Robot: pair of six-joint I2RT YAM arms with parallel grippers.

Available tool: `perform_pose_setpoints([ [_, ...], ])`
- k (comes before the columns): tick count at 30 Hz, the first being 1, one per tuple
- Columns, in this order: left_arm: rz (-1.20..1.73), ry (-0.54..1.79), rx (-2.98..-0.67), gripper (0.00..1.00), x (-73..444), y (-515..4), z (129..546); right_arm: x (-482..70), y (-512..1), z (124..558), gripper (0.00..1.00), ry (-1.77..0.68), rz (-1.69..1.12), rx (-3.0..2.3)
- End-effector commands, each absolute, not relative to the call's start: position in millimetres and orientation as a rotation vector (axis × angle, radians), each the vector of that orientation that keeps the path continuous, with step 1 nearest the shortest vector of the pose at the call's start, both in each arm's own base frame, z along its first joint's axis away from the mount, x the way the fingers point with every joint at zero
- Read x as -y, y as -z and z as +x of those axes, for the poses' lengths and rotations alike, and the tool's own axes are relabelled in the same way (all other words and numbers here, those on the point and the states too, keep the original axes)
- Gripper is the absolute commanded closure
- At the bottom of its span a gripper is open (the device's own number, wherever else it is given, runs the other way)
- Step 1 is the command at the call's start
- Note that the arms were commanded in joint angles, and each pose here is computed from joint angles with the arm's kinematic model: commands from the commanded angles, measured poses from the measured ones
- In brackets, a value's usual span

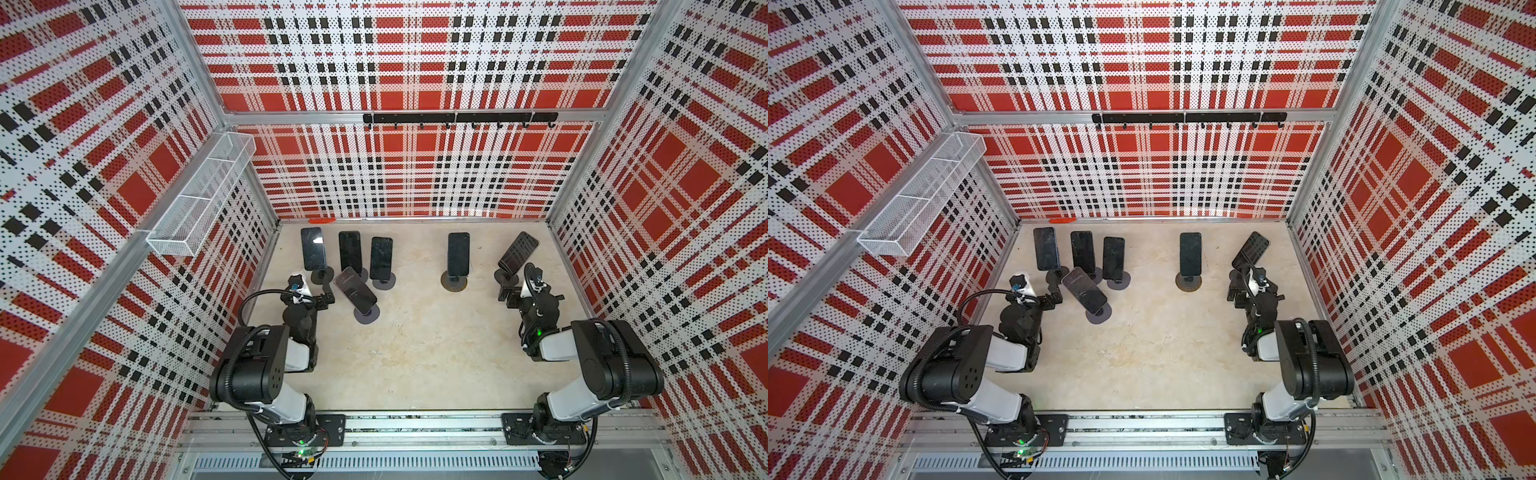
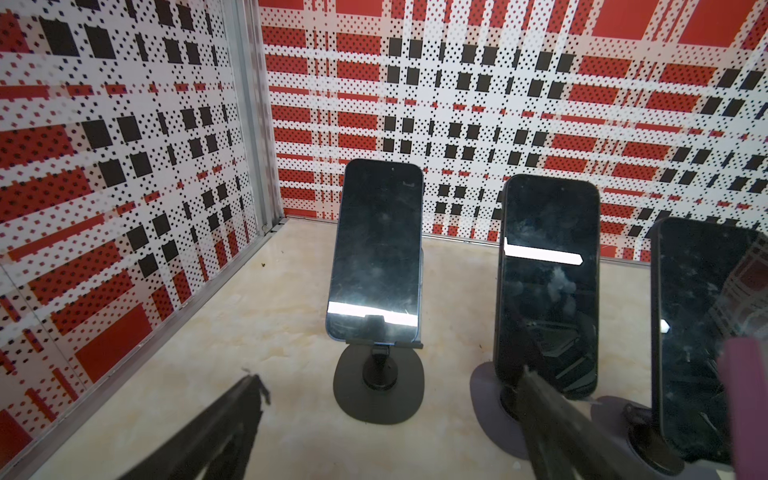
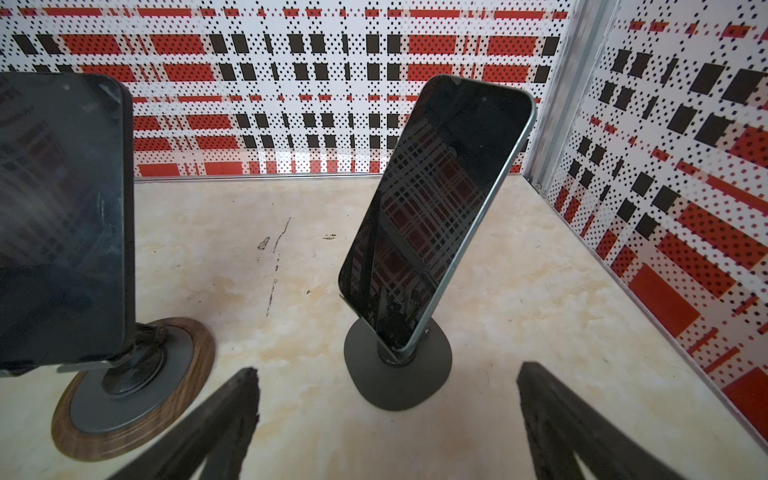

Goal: Remove the phone from the phone stand
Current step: 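Reach the right gripper toward the pink-cased phone on its grey stand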

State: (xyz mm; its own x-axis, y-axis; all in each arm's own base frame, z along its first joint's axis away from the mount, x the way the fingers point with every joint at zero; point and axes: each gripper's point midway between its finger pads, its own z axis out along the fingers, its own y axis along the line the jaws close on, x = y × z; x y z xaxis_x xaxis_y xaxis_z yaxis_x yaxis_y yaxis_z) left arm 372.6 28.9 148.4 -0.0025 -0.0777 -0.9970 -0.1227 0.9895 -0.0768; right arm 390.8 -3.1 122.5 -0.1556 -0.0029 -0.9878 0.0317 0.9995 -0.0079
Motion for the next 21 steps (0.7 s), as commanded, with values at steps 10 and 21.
perform_pose_setpoints([
  [10, -0.214, -0.044, -1.508, 0.02, -40, -162, 365, 15, -148, 373, 0.0, 0.068, 0.095, -1.624],
  [21, -0.473, -0.08, -1.452, 0.02, -61, -203, 346, 60, -160, 350, 0.0, 0.091, 0.563, -1.78],
])
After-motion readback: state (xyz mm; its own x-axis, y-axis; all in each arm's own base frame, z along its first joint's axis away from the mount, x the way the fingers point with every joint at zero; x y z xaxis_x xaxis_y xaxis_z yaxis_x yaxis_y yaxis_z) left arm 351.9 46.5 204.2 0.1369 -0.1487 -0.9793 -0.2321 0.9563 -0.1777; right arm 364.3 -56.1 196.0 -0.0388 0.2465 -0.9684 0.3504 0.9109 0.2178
